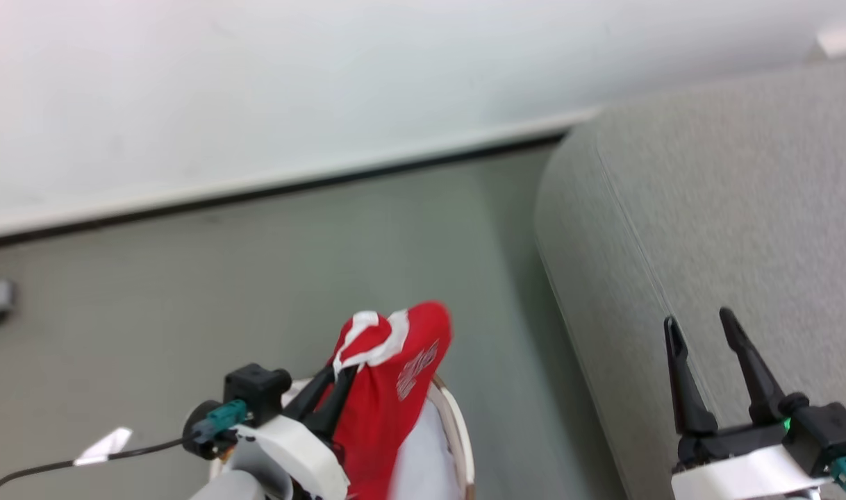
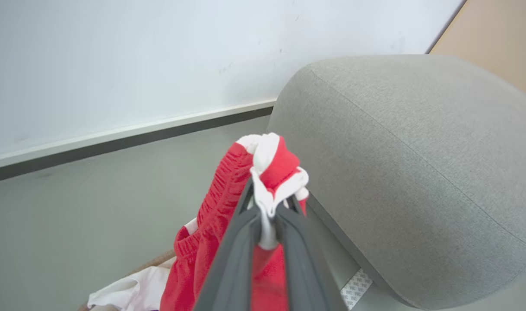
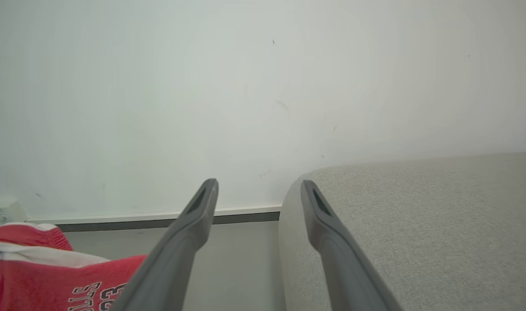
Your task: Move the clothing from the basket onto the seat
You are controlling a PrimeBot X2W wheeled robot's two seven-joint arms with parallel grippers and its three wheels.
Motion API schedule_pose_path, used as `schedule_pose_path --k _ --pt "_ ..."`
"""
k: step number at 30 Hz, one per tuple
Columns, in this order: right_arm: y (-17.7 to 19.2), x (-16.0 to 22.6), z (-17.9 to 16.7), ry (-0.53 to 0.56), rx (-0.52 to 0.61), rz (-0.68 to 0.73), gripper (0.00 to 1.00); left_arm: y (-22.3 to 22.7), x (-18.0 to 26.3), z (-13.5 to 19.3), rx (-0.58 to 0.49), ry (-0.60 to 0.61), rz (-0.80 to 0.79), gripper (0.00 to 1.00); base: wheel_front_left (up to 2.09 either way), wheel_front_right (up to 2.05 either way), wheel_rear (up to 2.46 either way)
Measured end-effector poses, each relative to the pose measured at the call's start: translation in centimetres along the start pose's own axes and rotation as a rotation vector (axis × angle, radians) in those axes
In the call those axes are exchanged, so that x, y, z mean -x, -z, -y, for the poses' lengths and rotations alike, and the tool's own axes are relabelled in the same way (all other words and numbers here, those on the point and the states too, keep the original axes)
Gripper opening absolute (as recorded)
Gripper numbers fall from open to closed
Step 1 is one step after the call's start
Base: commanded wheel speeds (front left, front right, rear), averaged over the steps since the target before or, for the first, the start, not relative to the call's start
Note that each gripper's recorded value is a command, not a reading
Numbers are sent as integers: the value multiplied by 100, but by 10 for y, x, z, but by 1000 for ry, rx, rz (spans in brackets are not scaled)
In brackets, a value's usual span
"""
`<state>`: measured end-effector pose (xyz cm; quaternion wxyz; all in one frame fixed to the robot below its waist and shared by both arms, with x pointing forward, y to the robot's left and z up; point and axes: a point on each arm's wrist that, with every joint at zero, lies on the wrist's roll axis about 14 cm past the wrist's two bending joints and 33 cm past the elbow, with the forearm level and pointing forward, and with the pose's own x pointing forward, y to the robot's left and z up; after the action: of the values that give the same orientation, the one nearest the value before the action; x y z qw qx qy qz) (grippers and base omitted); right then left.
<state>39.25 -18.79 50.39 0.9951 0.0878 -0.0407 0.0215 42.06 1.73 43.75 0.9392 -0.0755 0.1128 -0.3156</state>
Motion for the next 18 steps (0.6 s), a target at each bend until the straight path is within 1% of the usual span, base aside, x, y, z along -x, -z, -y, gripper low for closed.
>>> schedule_pose_path --k 9,13,18 --pt "-19 20 -27 -81 -10 51 100 -118 49 4 -86 -88 330 0 0 0 0" --pt "-22 29 -36 -109 -13 58 100 -166 69 15 -86 -103 468 0 0 0 0" --pt "-26 32 -50 -152 -17 68 100 -206 83 25 -84 -119 571 0 0 0 0"
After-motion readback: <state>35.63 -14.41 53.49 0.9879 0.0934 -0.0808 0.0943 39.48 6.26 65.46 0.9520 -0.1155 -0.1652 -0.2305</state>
